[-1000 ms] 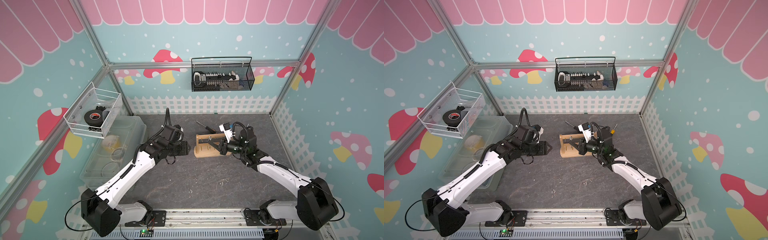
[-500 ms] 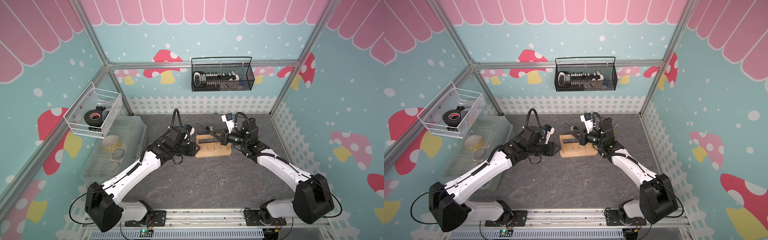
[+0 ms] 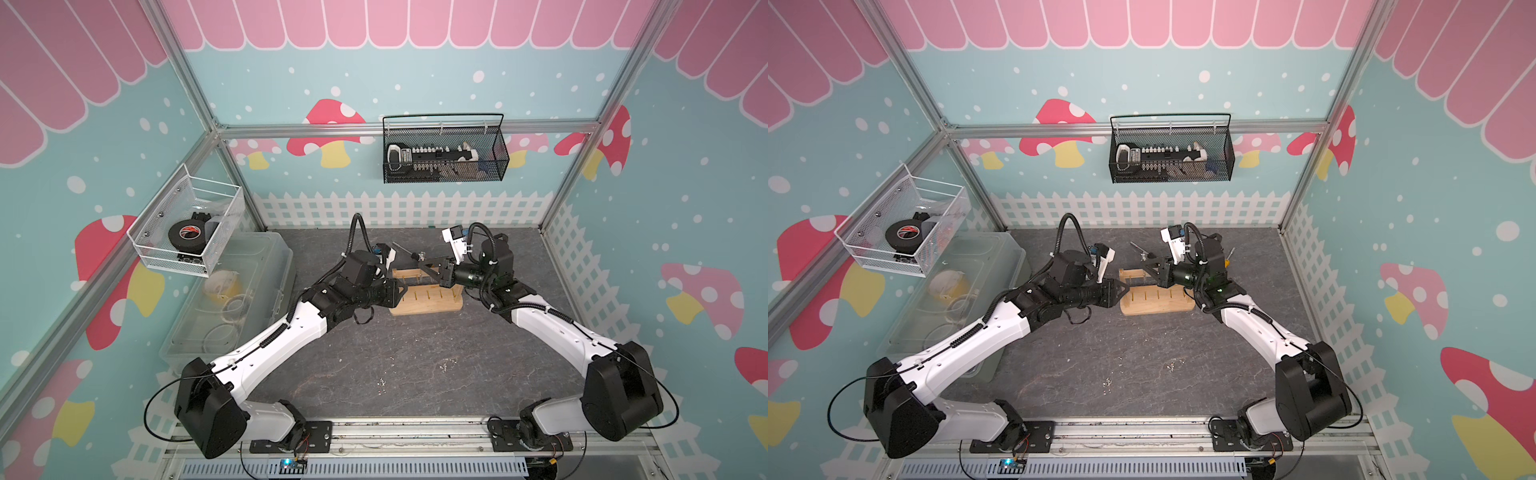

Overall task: Hang the necklace on the jewelry display stand
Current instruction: Pick up the necklace from the center of the board.

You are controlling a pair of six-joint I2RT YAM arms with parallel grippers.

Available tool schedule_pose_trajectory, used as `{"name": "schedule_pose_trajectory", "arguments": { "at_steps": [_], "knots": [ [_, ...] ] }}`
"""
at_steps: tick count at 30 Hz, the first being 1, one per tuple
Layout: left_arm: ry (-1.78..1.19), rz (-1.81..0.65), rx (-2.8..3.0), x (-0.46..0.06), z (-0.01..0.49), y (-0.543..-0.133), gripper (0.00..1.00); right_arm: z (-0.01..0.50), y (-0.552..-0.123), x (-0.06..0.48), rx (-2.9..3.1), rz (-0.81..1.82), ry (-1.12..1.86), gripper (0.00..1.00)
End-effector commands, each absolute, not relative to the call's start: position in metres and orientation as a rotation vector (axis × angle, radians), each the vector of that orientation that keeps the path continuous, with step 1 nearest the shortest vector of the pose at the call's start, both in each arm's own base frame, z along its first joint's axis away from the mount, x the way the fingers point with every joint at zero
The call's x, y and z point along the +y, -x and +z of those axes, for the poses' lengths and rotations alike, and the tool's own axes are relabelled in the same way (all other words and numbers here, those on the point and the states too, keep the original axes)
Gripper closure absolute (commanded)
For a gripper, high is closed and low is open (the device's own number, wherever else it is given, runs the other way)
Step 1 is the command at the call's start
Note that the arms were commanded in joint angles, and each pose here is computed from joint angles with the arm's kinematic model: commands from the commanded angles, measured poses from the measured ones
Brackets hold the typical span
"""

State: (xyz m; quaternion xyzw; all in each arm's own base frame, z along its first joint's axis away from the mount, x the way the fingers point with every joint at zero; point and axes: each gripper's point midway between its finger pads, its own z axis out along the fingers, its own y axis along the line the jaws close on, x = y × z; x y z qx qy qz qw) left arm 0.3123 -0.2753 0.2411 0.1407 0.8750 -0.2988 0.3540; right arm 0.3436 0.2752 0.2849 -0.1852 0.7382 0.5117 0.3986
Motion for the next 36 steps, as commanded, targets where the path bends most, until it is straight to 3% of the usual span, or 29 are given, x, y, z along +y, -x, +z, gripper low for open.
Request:
{"name": "schedule_pose_trajectory", "arguments": {
  "at_steps": [1,36],
  "knots": [
    [-0.375,-0.775,2.16,-0.285,0.264,-0.326,0.67,0.302,-0.339,0.276,1.828,1.328,0.473,0.99],
    [-0.471,-0.66,2.03,-0.294,0.281,-0.325,0.72,0.311,-0.319,0.291,1.829,1.353,0.49,0.98]
  ]
}}
